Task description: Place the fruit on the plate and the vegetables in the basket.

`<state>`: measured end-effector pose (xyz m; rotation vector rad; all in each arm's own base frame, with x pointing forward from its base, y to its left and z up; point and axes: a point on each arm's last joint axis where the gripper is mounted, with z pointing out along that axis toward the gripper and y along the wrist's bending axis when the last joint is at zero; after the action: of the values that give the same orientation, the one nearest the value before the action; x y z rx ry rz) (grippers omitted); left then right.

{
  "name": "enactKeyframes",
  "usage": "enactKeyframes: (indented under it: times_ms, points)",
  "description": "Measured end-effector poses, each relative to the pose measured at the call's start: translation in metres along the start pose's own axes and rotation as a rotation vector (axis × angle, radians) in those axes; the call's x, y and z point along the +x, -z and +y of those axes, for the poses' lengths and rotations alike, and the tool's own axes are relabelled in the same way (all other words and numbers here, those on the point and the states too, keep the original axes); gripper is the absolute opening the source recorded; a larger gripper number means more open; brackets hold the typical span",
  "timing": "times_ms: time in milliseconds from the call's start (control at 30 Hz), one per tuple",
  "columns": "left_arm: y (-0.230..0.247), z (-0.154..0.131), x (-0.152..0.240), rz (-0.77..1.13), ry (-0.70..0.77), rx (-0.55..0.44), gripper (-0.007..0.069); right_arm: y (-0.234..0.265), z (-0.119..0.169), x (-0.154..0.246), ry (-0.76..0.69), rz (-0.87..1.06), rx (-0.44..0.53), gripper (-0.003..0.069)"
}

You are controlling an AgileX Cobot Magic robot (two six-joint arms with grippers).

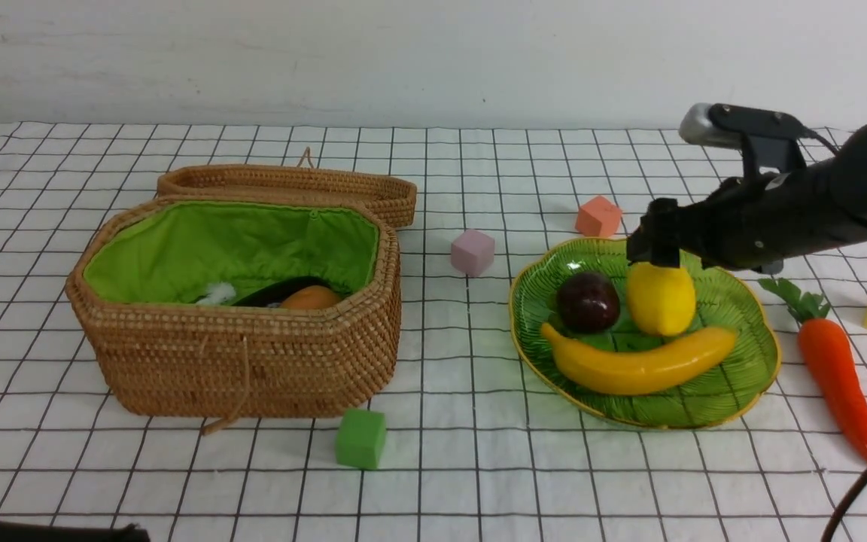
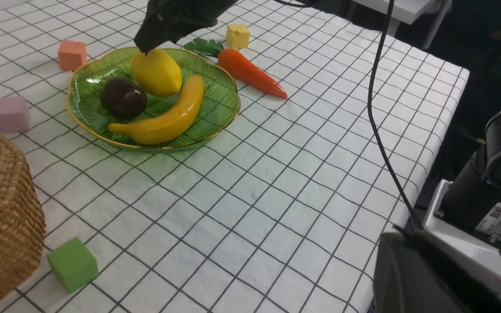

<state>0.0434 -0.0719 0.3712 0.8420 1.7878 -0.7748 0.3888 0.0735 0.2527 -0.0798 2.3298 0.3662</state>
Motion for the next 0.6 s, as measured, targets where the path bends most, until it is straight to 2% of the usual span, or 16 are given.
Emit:
enactKeyframes:
  times_ms: [167, 233, 300, 433, 467, 533, 600]
  points:
    - [0.000, 0.001, -0.002, -0.018, 0.000, -0.006, 0.0008, 0.029, 0.005, -0.008, 0.057, -0.009, -0.006, 0.0656]
    - [0.000, 0.001, -0.002, -0.021, 0.000, -0.007, 0.0008, 0.047, -0.002, -0.010, 0.071, 0.019, 0.009, 0.0620]
    - [0.000, 0.001, -0.002, -0.021, 0.000, -0.007, 0.0008, 0.065, -0.014, -0.007, 0.040, 0.084, 0.044, 0.0547]
    - [0.000, 0.000, -0.002, -0.023, 0.009, 0.001, 0.0008, 0.089, -0.063, 0.006, -0.078, 0.237, 0.208, 0.0417]
    - [0.000, 0.000, -0.002, -0.023, 0.011, 0.003, 0.0008, 0.089, -0.064, 0.007, -0.081, 0.243, 0.213, 0.0412]
    - [0.000, -0.001, -0.002, -0.026, 0.016, 0.008, 0.0008, 0.091, -0.100, 0.020, -0.206, 0.283, 0.313, 0.0379]
    - [0.000, -0.001, -0.003, -0.035, 0.019, 0.009, 0.0008, 0.084, -0.117, 0.031, -0.276, 0.304, 0.345, 0.0382]
